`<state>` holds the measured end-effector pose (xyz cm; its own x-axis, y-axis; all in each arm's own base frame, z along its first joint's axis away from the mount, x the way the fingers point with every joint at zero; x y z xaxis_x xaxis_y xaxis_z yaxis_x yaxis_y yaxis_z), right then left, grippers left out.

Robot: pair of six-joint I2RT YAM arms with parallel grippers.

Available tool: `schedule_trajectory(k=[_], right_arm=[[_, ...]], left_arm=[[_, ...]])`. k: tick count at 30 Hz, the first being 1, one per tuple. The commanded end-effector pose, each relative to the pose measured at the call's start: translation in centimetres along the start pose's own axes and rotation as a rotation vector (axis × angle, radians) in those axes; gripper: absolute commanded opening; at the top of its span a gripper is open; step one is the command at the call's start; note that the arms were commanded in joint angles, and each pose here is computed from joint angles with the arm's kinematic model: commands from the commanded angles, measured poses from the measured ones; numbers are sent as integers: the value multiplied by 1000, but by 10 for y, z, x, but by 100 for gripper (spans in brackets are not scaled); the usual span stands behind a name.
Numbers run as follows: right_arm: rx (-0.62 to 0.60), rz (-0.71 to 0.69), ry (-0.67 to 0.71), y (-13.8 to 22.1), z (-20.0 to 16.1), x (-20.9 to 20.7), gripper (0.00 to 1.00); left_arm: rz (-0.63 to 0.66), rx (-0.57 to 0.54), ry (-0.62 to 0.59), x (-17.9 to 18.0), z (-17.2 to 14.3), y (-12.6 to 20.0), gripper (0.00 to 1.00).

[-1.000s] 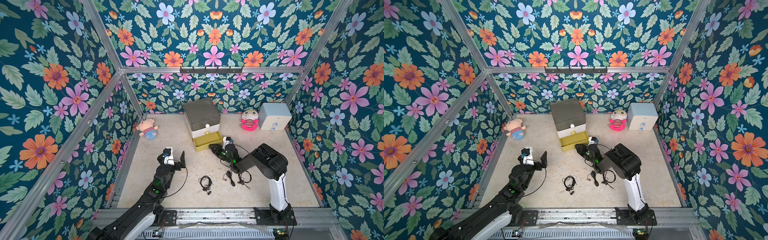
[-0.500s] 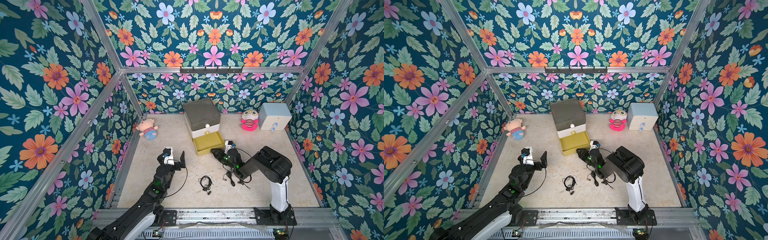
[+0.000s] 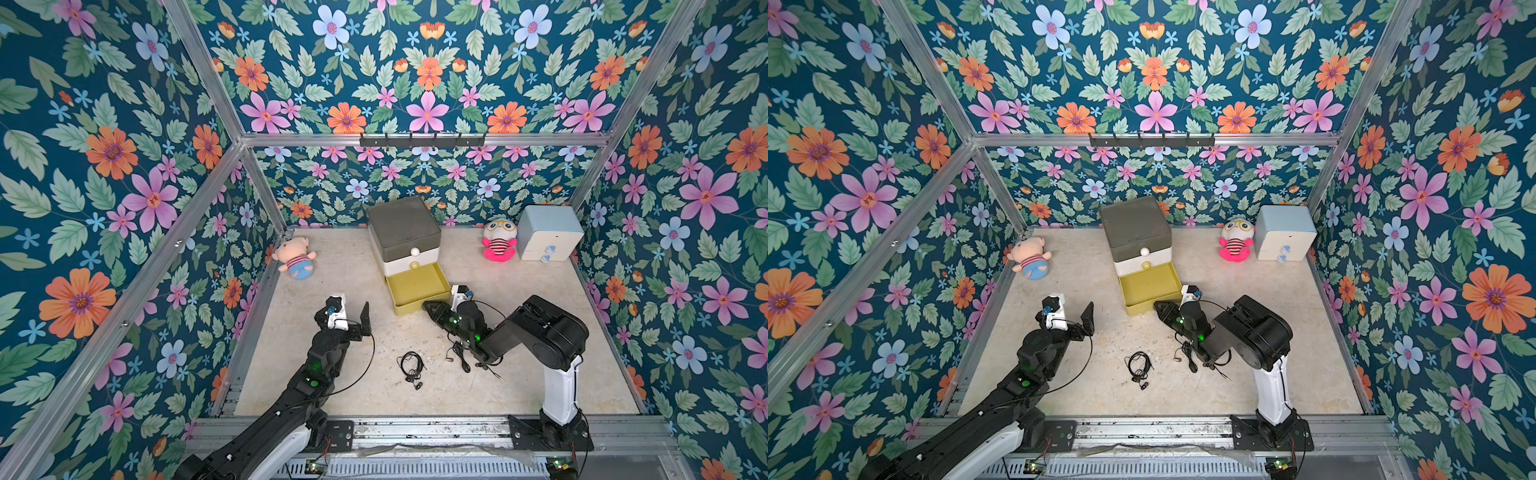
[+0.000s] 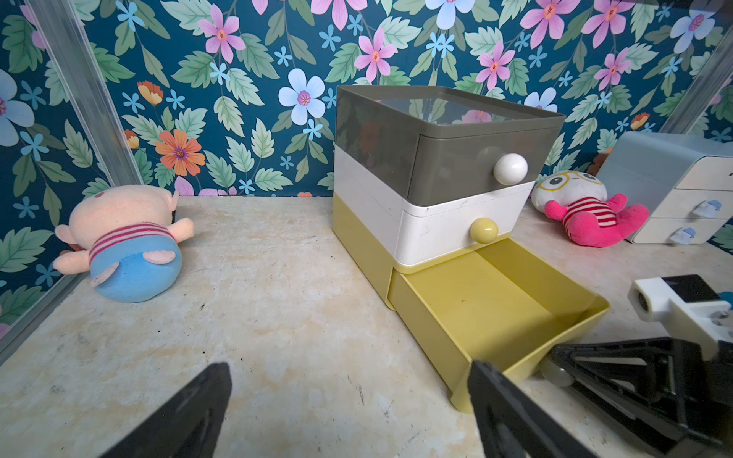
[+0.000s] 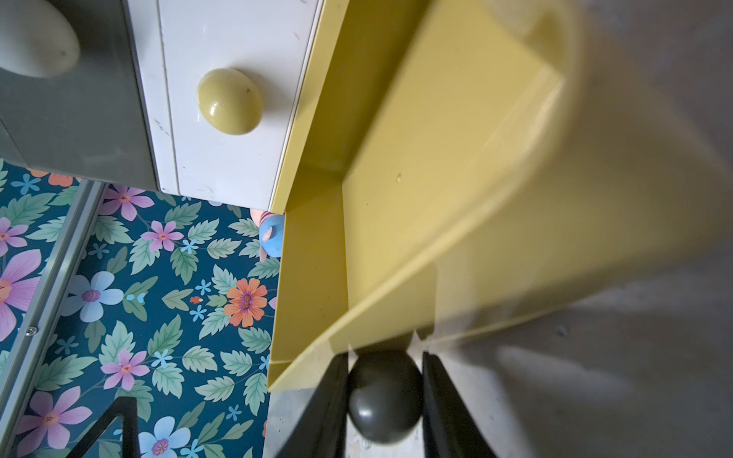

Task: Place the wired earphones into the drawer by color
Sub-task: Open the drawer in the storage box.

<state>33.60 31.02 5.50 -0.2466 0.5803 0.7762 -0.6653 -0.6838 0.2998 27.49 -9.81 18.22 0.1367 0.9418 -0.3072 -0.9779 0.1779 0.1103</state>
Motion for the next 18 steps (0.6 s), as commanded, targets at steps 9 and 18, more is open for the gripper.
schedule_trajectory(k=[9, 18], right_arm=[[8, -36, 19, 11, 0, -1, 45], [-6, -53, 95, 40, 9, 9, 51]], left_arm=[[26, -14, 42, 3, 7, 0, 99], [-77, 53, 68, -22, 12, -5, 100]])
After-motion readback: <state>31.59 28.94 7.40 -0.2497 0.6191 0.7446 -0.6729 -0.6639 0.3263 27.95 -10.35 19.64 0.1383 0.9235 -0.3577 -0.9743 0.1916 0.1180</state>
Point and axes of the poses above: each gripper's point midway between its finger pads, its own y axis back along the fingers, its own x axis along the line the jaws close on, z = x × y, the point moved 1 cm from there along y, back along the fingers, and after that the axes turned 13 degrees about y, right-handed, at the moved point
